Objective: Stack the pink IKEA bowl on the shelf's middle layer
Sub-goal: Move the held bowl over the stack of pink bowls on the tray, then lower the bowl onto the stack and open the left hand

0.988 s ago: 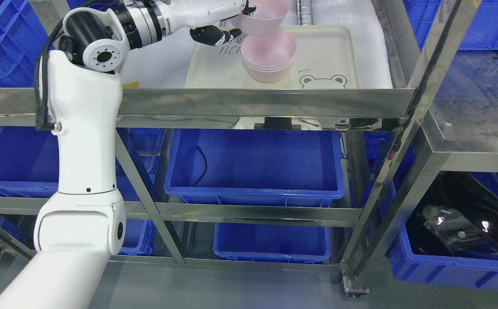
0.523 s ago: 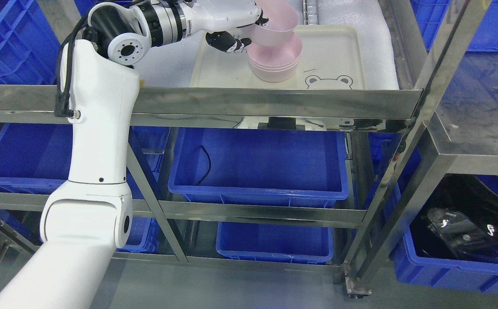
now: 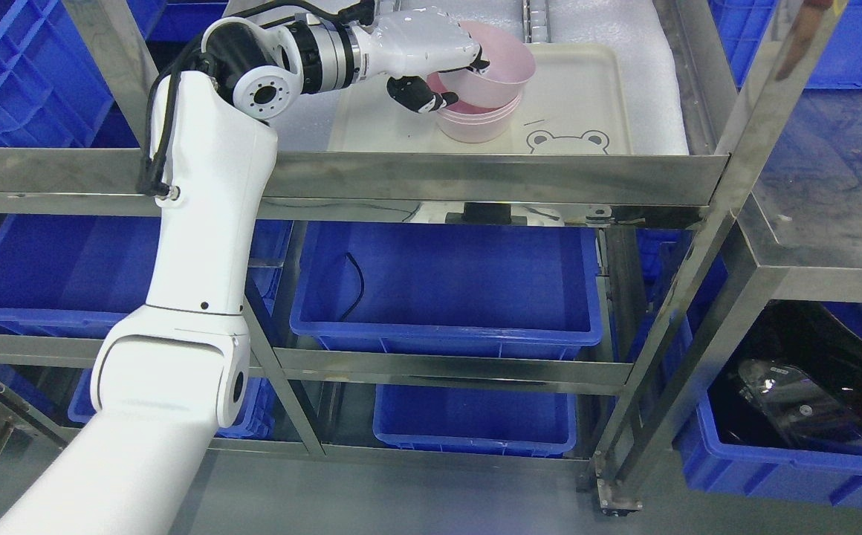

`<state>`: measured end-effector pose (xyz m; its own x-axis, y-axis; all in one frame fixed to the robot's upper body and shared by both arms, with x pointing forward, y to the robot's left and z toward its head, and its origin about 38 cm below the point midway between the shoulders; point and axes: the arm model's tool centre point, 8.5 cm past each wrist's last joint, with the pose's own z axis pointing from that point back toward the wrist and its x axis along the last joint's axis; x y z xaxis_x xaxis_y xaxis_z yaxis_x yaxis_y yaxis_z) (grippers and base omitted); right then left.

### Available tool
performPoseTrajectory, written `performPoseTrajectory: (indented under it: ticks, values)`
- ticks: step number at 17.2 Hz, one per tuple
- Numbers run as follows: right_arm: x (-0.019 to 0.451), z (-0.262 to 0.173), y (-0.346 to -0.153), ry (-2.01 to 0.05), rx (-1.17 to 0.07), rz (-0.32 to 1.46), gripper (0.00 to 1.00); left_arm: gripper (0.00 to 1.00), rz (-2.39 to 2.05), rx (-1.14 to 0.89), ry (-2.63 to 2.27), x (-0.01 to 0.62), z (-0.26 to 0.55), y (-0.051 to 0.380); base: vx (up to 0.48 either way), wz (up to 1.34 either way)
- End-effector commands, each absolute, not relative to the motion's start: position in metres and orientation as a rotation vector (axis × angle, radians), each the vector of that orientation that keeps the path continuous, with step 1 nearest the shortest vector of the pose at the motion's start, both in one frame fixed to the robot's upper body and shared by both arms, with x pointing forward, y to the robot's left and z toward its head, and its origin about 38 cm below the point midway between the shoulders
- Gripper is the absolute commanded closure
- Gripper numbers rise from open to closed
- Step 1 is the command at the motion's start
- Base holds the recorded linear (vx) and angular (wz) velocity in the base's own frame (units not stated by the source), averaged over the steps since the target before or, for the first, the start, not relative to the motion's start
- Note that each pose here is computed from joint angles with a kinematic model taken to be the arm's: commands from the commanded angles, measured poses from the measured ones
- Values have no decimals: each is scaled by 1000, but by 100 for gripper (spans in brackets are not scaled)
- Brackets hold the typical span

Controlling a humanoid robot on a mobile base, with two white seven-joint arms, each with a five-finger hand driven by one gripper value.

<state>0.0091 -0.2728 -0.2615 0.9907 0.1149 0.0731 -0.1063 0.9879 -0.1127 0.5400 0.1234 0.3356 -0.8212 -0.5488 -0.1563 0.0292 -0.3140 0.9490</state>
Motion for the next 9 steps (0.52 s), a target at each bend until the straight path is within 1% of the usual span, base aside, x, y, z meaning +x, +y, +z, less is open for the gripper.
performPoseTrajectory:
  ticks: [1,2,3,4,5,7,9]
  values:
    - [0,-261,-284,-73,-125,112,0,96,-2207,573,-1493,547,310,116,0,0]
    - [0,-261,-284,-73,-125,112,0,93,-2207,572,-1492,547,309,116,0,0]
    - [0,-261,-284,-73,-125,112,0,85,-2204,572,-1494,547,309,116,0,0]
    - [0,-261,-284,-73,-125,112,0,58,-2193,579,-1504,547,312,119,0,0]
    - [0,-261,-284,-73,-125,112,0,39,-2179,586,-1517,548,316,121,0,0]
    - [0,-261,-284,-73,-125,111,0,25,-2149,614,-1550,547,327,126,0,0]
    - [0,-261,-284,-73,-125,111,0,16,-2096,654,-1603,548,347,136,0,0]
